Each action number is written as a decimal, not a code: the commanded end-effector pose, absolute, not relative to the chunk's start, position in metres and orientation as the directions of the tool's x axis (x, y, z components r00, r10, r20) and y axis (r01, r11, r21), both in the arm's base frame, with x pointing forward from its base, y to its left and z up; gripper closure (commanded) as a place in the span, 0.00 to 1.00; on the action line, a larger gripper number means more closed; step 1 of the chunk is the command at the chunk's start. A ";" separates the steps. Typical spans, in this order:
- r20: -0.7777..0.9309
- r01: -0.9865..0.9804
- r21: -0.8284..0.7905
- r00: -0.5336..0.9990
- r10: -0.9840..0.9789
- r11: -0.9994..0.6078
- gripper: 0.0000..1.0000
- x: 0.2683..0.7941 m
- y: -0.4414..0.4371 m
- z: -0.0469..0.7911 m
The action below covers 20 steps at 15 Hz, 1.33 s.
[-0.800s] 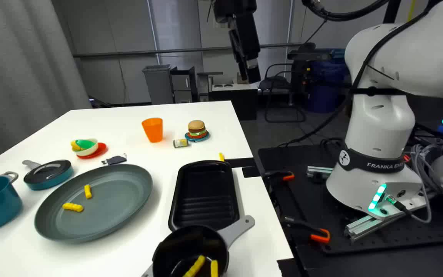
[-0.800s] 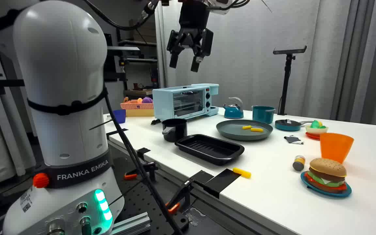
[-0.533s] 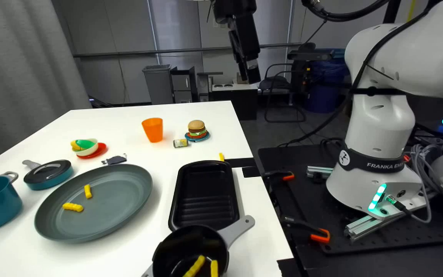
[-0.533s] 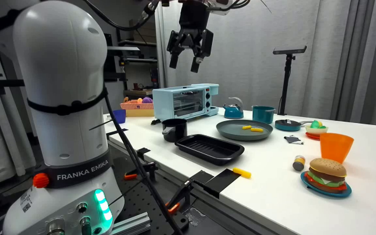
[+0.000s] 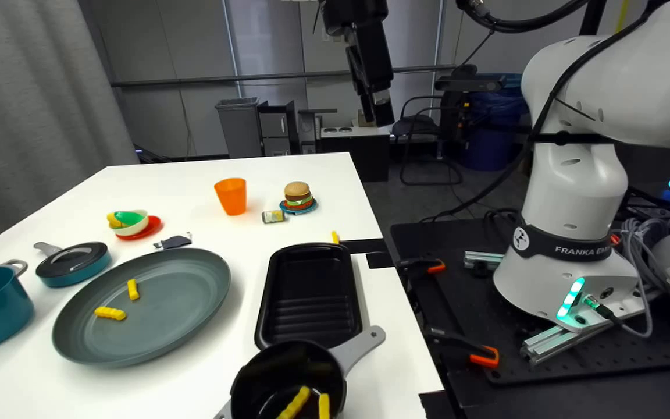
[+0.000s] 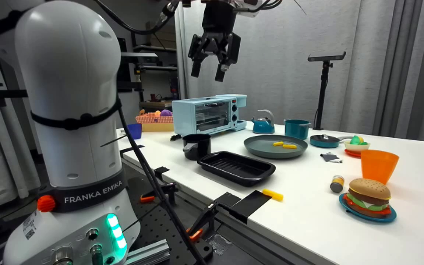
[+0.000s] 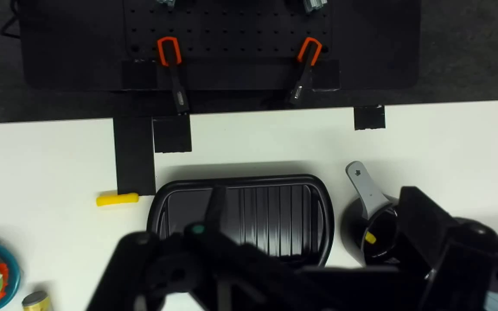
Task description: Pour the chips from the black pot onto the gray plate
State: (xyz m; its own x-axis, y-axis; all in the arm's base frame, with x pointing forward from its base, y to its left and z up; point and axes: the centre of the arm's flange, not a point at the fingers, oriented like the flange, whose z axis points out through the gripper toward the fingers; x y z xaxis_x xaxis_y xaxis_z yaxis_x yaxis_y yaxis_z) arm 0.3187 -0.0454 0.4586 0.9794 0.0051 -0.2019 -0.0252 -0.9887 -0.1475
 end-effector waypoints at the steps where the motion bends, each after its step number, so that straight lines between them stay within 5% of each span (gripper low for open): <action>1: -0.202 -0.025 -0.147 0.979 0.005 -0.989 0.00 0.319 -0.045 0.459; 20: -0.297 0.055 0.021 0.954 0.046 -0.998 0.00 0.342 -0.040 0.432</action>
